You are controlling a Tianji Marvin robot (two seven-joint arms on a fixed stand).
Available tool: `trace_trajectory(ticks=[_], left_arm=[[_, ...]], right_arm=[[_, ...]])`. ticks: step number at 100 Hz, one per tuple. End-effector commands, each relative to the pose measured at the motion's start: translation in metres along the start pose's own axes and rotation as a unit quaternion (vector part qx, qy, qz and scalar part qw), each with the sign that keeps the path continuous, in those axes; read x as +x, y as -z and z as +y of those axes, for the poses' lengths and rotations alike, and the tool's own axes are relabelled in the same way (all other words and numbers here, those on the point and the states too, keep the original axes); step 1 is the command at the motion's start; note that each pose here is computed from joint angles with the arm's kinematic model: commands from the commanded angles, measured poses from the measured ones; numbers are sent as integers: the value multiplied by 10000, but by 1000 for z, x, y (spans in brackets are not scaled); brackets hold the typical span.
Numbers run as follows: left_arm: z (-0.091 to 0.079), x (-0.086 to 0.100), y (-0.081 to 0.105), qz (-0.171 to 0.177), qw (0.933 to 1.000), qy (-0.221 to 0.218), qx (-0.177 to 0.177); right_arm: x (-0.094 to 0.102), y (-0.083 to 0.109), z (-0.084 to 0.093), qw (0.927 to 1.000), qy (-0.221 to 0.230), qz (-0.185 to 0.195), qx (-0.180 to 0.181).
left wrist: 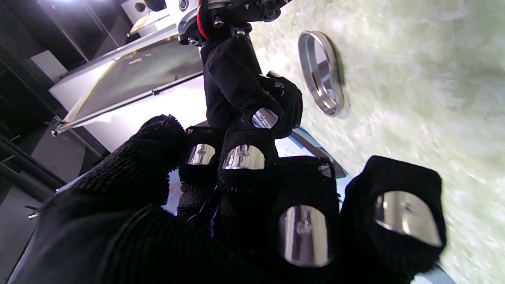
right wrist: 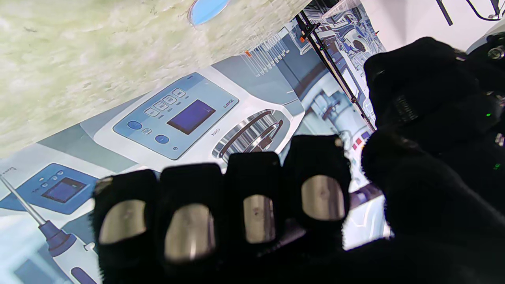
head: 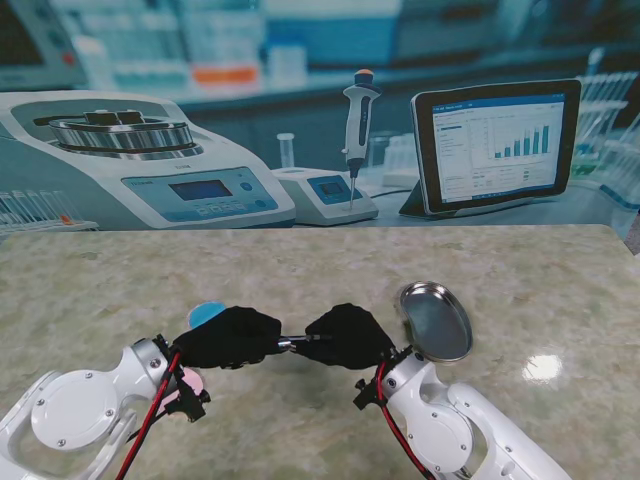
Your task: Line a culture dish with filter paper and press it flat with a glass rod
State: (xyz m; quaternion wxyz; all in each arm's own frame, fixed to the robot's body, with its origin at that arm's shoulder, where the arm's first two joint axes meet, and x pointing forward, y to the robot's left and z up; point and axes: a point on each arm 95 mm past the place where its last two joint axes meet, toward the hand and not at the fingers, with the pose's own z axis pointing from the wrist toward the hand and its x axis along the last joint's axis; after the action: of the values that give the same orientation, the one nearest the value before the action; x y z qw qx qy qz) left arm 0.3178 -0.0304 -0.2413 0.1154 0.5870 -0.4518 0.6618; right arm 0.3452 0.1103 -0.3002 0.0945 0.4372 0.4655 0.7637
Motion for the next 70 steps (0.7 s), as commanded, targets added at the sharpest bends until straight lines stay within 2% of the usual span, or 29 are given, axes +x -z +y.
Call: trace_trajectory(ticks=[1, 70], left_arm=[[1, -1, 1, -29, 10000, 27, -43], [0, 2, 3, -33, 9998, 152, -83]], right_arm=[[-1, 1, -3, 10000, -34, -52, -7], [-1, 1, -2, 9999, 25, -25, 113]])
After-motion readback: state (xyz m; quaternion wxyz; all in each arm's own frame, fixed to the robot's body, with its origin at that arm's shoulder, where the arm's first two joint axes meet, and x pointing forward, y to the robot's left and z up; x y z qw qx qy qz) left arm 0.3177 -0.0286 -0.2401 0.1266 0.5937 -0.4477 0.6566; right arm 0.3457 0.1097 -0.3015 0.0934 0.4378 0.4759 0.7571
